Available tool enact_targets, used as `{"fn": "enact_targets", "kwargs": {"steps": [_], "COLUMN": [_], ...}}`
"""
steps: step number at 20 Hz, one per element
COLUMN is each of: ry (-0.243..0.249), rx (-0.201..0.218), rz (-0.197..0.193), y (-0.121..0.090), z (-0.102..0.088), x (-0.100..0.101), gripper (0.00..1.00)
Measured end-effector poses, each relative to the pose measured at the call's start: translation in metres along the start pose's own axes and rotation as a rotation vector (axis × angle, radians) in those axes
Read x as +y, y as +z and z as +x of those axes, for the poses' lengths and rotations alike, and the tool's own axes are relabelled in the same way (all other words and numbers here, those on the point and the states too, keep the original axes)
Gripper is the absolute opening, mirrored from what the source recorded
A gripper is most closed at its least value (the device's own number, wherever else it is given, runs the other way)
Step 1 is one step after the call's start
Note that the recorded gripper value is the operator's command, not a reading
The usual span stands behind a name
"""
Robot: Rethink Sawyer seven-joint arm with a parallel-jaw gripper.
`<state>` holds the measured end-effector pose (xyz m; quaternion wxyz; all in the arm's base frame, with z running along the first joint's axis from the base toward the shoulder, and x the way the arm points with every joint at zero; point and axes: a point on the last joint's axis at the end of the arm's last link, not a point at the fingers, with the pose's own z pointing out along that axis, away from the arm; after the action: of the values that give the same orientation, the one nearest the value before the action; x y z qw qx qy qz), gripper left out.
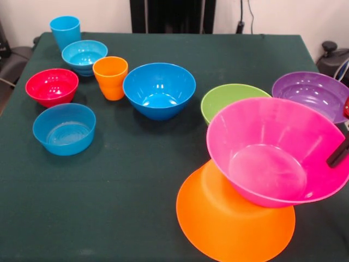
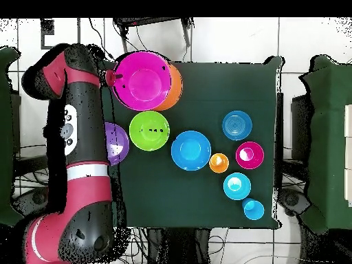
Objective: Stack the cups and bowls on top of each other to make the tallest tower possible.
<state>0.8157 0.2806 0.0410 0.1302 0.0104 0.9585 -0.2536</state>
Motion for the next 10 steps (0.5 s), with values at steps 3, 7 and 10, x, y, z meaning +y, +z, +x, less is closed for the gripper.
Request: {"fn": "enact_targets", "kwargs": {"steps": [3, 7, 10], "ry": [0.002, 0.005, 0.01], "rx": [-0.003, -0.008, -0.005], "rz": [-0.001, -0.003, -0.002], "y": [0.0001, 0.0011, 0.0037], "z": [-0.0018, -0.0048, -0.0059], "x": [-0.0006, -0.0025, -0.0061], "gripper": [0.0, 0.0, 0.0]}}
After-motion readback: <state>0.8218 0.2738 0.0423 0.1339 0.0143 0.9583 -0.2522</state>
